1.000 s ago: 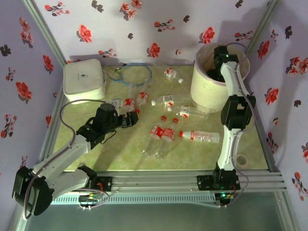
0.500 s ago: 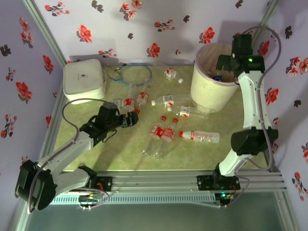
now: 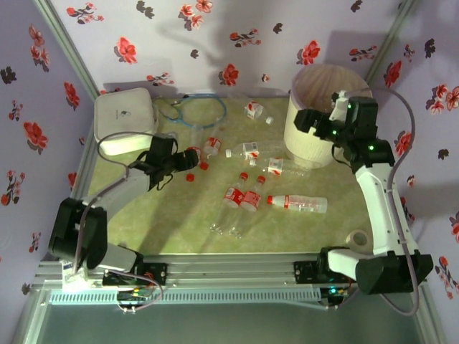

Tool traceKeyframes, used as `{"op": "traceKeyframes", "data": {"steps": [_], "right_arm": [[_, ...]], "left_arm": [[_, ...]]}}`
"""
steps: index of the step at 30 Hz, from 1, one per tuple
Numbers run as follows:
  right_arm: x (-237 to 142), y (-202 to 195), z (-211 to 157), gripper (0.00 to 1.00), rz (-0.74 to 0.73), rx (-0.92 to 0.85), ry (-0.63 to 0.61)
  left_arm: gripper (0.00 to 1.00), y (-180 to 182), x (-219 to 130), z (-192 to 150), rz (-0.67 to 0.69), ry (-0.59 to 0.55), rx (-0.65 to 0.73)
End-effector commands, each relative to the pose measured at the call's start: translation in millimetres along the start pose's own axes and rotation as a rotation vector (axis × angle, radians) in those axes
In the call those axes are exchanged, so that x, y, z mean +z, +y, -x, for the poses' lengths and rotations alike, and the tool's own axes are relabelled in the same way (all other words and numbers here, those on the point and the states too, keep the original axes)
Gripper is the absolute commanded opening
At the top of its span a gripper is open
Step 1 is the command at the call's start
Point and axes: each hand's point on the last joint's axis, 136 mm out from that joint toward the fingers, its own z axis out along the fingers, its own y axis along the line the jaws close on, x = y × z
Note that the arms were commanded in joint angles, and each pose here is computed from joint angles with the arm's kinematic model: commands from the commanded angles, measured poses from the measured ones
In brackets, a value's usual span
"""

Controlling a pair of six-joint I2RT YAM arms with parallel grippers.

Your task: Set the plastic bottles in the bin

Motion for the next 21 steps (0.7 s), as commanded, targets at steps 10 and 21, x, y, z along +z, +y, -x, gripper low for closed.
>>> {"op": "traceKeyframes", "data": {"steps": [10, 21], "right_arm": [[9, 69, -73, 0.96, 0.322, -0.144, 0.102], [28, 67, -83, 0.96, 0.333, -0.132, 0.150]], "left_arm": [[0.81, -1, 70, 6, -0.028, 0.085, -0.039], [0.60, 8, 90, -14, 0.000, 0.144, -0.080]]}}
